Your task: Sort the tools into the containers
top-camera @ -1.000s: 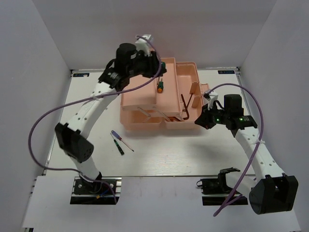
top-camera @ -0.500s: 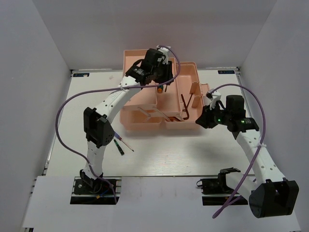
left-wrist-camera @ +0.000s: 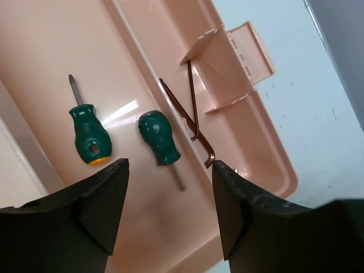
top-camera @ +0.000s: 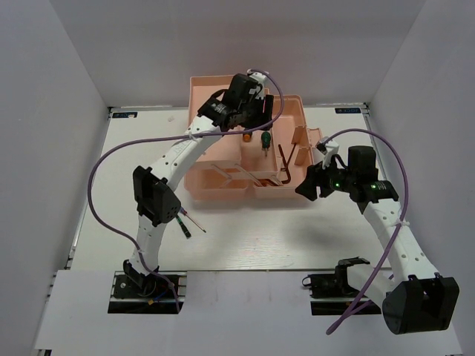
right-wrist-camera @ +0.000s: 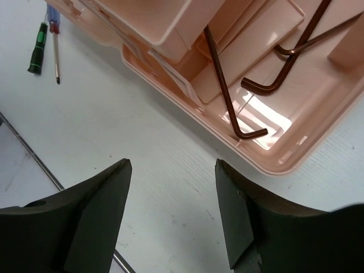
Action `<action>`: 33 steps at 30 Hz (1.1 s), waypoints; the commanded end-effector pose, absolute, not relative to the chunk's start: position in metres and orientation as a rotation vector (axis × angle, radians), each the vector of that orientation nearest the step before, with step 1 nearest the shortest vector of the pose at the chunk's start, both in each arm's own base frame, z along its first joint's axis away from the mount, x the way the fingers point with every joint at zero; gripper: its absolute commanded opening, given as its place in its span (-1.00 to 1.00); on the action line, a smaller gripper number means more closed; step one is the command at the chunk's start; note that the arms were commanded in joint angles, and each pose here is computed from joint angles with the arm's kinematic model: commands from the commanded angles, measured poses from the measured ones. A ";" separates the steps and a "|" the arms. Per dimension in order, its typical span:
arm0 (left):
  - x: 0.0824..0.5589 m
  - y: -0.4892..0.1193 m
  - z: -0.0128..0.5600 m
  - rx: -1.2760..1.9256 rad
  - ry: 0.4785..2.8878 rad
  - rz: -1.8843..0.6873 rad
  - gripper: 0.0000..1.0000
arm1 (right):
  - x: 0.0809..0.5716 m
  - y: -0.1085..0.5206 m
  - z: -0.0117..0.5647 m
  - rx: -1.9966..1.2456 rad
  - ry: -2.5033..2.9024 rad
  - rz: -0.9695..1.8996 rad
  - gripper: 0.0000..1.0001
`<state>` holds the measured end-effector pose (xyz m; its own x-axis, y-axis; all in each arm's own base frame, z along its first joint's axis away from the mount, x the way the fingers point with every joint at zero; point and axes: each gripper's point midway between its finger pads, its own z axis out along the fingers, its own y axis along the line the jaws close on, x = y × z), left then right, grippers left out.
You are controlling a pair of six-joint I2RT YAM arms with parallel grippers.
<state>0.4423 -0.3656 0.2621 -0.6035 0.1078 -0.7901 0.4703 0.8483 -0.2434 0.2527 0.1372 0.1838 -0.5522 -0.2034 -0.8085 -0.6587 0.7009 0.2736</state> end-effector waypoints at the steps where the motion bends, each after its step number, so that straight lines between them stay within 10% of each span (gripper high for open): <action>1: 0.438 -0.363 0.307 0.411 2.099 -0.577 0.41 | 0.248 0.145 0.197 -0.722 2.038 0.779 0.34; 5: 0.422 -0.350 0.355 0.394 2.013 -0.610 0.32 | 0.230 0.162 0.206 -0.855 1.949 0.912 0.04; 10: 0.356 -0.275 0.381 0.297 1.964 -0.517 -0.71 | 0.216 0.198 0.213 -1.091 1.835 0.902 -0.56; 18: 0.233 -0.128 0.259 -0.131 2.182 -0.280 0.12 | 0.192 0.289 0.163 -1.542 1.854 0.638 -0.78; 20: 0.210 -0.105 0.237 -0.224 2.194 -0.265 0.33 | 0.175 0.312 0.158 -1.605 1.827 0.602 -0.53; 33: 0.151 -0.043 0.215 -0.541 2.102 -0.309 0.39 | 0.183 0.422 0.115 -1.500 1.830 0.300 -0.34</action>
<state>0.1569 -0.0574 0.2066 -0.5332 -0.4412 -0.7219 -0.2066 0.8953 -0.3946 0.1603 0.3921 0.0863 -0.0186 -0.8188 -0.5738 -0.9652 0.1643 -0.2033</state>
